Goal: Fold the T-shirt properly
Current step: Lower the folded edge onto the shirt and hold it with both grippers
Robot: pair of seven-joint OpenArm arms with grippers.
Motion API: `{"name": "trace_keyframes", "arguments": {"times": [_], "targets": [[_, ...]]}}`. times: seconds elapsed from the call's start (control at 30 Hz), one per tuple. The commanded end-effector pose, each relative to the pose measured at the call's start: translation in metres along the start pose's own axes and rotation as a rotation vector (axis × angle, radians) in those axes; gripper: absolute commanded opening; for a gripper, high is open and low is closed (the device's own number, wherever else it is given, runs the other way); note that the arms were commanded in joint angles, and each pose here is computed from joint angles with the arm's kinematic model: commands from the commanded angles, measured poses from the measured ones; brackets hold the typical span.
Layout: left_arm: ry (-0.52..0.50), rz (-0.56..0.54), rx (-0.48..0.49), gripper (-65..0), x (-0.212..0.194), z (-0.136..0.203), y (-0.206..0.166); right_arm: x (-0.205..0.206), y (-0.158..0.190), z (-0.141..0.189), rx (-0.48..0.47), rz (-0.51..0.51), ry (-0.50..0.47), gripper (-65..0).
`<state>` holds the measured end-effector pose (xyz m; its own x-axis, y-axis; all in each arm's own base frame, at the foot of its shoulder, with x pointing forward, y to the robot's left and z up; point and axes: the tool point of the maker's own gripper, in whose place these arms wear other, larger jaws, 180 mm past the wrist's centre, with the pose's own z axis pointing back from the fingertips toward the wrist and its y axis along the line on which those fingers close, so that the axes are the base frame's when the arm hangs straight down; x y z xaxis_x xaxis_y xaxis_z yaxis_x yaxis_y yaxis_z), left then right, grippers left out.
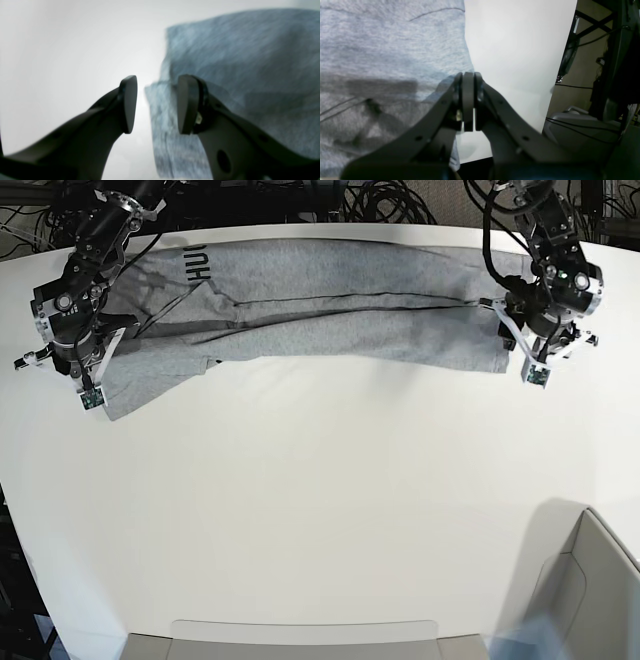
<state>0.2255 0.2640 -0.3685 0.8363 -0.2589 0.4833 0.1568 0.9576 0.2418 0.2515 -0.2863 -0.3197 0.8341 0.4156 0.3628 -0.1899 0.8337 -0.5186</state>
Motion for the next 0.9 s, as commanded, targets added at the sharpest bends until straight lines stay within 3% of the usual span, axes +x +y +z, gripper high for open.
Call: {"name": "trace_keyframes", "arguments": {"times": [0.0, 0.87], "targets": [[-0.004, -0.013, 0.017, -38.3, 0.002, 0.002, 0.006, 0.008, -0.008, 0.005, -0.022, 0.016, -0.028, -65.0], [0.104, 0.031, -0.057, -39.0, -0.034, -0.022, -0.007, 0.007, -0.007, 0.004, -0.022, 0.017, -0.024, -65.0]]}}
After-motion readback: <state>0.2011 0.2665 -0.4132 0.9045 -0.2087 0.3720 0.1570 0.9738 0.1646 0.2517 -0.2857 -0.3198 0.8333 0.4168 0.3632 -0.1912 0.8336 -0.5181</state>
